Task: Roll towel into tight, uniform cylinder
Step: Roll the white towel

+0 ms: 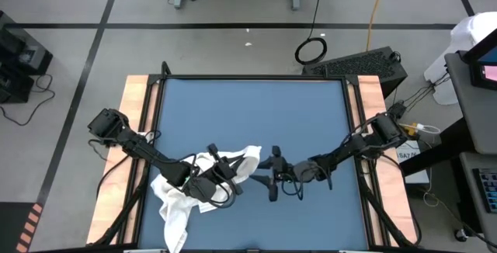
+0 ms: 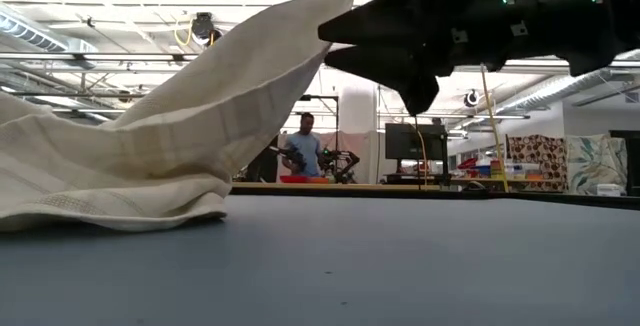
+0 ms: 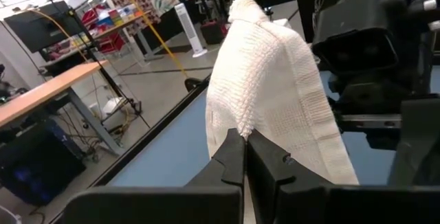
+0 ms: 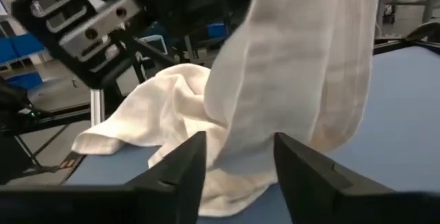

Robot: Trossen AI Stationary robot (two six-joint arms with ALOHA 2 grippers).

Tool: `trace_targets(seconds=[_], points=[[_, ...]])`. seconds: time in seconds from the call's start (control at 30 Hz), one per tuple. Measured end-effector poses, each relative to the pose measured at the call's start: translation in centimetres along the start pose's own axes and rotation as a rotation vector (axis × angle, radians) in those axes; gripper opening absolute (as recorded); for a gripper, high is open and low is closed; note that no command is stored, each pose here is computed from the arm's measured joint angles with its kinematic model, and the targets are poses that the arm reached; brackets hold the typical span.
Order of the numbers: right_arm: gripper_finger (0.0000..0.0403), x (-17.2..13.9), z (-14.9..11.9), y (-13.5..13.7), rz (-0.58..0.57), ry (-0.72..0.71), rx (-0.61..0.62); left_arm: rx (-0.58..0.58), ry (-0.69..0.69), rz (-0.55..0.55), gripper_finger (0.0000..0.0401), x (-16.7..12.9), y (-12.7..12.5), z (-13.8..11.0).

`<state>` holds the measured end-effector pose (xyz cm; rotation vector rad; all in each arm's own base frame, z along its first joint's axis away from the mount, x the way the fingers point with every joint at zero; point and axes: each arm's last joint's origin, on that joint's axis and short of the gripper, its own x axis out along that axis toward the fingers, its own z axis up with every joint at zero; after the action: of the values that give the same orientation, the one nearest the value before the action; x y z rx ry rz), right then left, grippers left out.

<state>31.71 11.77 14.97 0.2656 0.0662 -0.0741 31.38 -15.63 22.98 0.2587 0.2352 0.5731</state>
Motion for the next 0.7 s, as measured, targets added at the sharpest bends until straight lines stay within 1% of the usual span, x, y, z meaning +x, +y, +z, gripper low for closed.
trace_targets(seconds=[0.1,0.2,0.23,0.27,0.4,0.47,0.53,0.6,0.7], points=[[0.0101,0.4,0.3,0.2,-0.023,-0.003,0.0,0.0,0.0,-0.007,0.0006,0.0,0.0,0.0],[0.0034,0.5,0.1,0.0,-0.074,0.026,-0.023,0.002,0.0,-0.01,0.0006,-0.1,-0.1,0.0],[0.0018,0.4,-0.1,-0.1,-0.1,0.047,-0.039,0.002,-0.002,-0.015,0.0006,-0.2,-0.1,0.0],[0.001,0.2,-0.1,-0.2,-0.13,0.07,-0.055,0.005,-0.003,-0.019,0.0006,-0.4,-0.2,0.0],[0.001,-1.1,0.7,-0.4,-0.279,0.154,-0.08,0.062,-0.022,-0.059,0.0006,-1.7,-0.7,0.3],[0.0004,-2.1,1.4,-0.4,-0.326,0.195,-0.106,0.111,-0.019,-0.12,0.0009,-2.5,-0.9,0.3],[0.0003,-3.0,2.1,-0.2,-0.333,0.237,-0.13,0.145,-0.007,-0.215,0.0018,-3.0,-1.3,0.0],[0.0004,-3.8,2.6,0.0,-0.333,0.256,-0.131,0.145,-0.002,-0.31,0.0033,-3.5,-1.7,-0.2],[0.0003,-4.2,2.9,0.4,-0.321,0.254,-0.136,0.131,0.015,-0.393,0.0061,-3.9,-2.0,-0.4]])
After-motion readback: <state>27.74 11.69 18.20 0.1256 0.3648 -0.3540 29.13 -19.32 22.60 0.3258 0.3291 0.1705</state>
